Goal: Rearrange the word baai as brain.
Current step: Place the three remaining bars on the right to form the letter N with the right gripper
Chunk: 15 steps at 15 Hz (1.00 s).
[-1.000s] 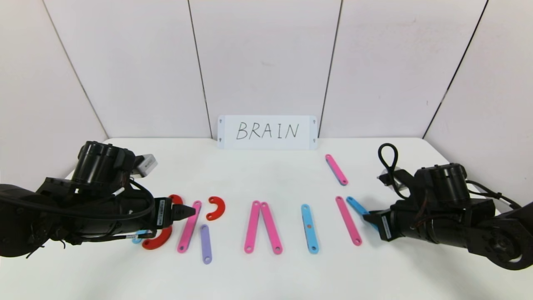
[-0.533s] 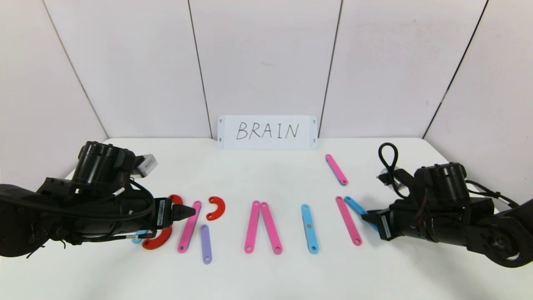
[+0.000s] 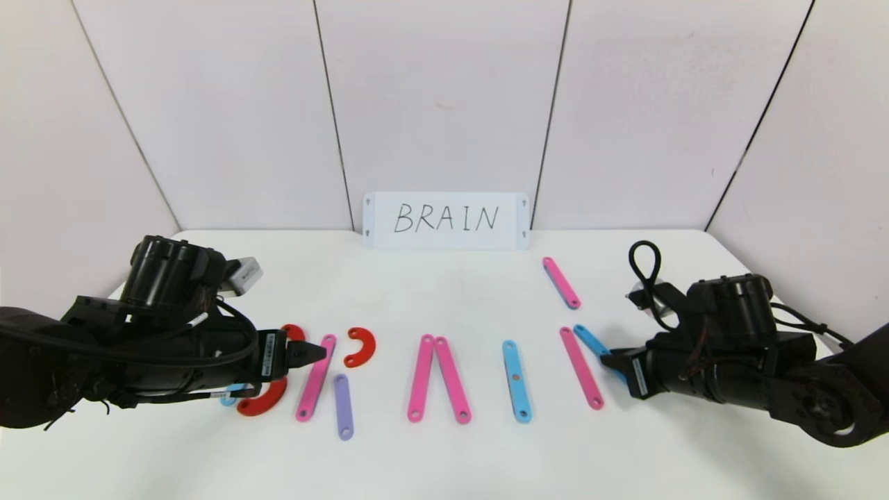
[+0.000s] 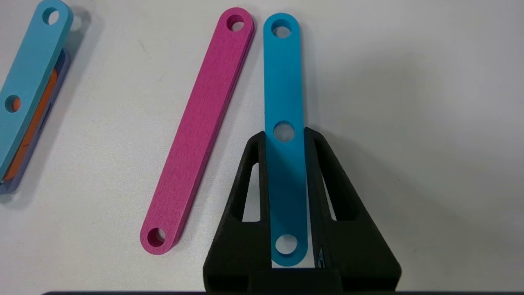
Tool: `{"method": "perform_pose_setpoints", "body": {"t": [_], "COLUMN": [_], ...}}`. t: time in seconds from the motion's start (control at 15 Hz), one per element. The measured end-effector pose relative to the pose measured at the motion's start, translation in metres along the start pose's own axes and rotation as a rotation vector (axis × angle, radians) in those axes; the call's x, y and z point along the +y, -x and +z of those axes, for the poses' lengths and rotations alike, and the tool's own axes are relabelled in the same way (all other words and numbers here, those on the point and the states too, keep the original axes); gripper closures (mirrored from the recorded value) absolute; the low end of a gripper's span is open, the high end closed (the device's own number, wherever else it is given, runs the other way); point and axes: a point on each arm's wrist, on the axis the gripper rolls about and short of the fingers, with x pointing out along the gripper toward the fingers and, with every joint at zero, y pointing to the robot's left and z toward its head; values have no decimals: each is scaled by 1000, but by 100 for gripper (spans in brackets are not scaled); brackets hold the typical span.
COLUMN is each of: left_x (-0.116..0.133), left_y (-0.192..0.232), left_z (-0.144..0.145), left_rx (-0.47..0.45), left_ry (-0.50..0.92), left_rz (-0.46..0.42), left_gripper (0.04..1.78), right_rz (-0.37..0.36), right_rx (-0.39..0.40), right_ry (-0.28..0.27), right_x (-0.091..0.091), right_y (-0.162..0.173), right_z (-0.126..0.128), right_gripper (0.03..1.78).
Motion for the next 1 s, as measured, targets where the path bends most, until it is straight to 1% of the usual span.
{"method": "perform_pose_setpoints", "body": {"t": [0.13,0.2,0.27,0.53,0.67,0.73,0.8,0.93,1.0], "left_x": [0,0,0,0,0,0,0,0,0], "left_y": [0,0,0,0,0,0,0,0,0], "left_z": [0,0,0,0,-1,-1,-1,-1,-1], "left_rx": [0,0,0,0,2,2,2,2,2], "left_ry": [0,0,0,-1,-1,-1,-1,-1,-1], "left_rz": [0,0,0,0,0,-1,0,0,1], "left_gripper": [8,8,8,8,8,8,8,8,8], "right_rz": [0,-1,-1,-11,-8,-6,-4,-9,-25], "right_rx": [1,1,2,-11,-23,-30,-34,-36,-35], "right_ry": [0,0,-1,-6,-12,-17,-15,-11,-8], "right_x": [0,0,0,-1,-1,0,1,3,5], "right_y": [0,0,1,5,9,10,11,11,11], "right_z": [0,0,-1,1,3,4,5,7,8], "right_gripper": [137,126,112,44,23,14,10,8,8]}}
